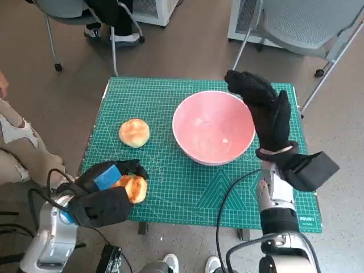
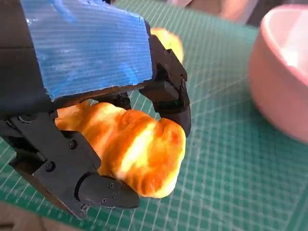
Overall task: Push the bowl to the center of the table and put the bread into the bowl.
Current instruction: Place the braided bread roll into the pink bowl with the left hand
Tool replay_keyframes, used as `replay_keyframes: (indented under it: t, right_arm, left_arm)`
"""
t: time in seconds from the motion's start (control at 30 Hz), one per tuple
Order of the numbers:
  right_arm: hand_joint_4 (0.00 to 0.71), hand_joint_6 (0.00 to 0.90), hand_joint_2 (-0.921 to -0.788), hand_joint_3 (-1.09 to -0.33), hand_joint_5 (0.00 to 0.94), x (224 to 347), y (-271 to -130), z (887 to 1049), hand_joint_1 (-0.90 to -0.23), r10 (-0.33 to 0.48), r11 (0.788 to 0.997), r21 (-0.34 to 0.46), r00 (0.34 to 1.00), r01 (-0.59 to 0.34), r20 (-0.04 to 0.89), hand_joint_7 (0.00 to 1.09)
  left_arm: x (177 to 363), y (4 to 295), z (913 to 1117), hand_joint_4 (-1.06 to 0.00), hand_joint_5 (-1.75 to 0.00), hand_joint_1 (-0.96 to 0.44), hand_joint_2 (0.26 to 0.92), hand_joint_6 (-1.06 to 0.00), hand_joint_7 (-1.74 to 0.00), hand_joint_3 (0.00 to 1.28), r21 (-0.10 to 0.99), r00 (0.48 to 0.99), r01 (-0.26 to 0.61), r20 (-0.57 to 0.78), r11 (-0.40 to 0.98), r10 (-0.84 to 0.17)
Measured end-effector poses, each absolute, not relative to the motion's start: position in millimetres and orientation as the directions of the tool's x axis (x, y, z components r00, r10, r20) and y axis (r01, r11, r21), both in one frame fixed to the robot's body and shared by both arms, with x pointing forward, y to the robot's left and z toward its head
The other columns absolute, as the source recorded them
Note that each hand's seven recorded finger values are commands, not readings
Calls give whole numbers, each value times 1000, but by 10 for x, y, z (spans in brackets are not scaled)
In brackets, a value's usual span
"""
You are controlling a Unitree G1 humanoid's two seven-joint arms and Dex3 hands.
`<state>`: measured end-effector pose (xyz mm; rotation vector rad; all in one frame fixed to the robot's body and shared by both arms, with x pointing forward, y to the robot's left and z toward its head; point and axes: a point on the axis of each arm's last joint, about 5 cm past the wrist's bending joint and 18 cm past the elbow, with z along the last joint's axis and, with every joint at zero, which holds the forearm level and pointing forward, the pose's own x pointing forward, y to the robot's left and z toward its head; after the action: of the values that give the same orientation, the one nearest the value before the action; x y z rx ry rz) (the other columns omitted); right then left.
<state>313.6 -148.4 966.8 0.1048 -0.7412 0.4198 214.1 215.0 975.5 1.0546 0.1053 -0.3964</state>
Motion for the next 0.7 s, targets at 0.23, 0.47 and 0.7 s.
replay_keyframes:
  t: [0.23,0.47,0.7]
  right_arm:
    - [188,84,-921,-791,1,3138,-1480,9670,-633,336,911,-55,657,-409,675,345]
    - [188,80,-921,-791,1,3139,-1480,9665,-633,338,909,-54,657,-413,674,353]
    - [188,75,-921,-791,1,3139,-1484,9661,-633,339,909,-54,657,-414,674,362]
  left_arm:
    - [2238,2109,9956,-799,-1186,1,677,-723,-1022,430,865,946,258,-135,430,-295]
    - [2346,1984,10162,-829,-1082,2,801,-713,-1033,195,883,949,109,44,457,-312]
    - [2483,1786,10323,-862,-1023,2,868,-747,-990,40,870,894,-30,243,492,-376]
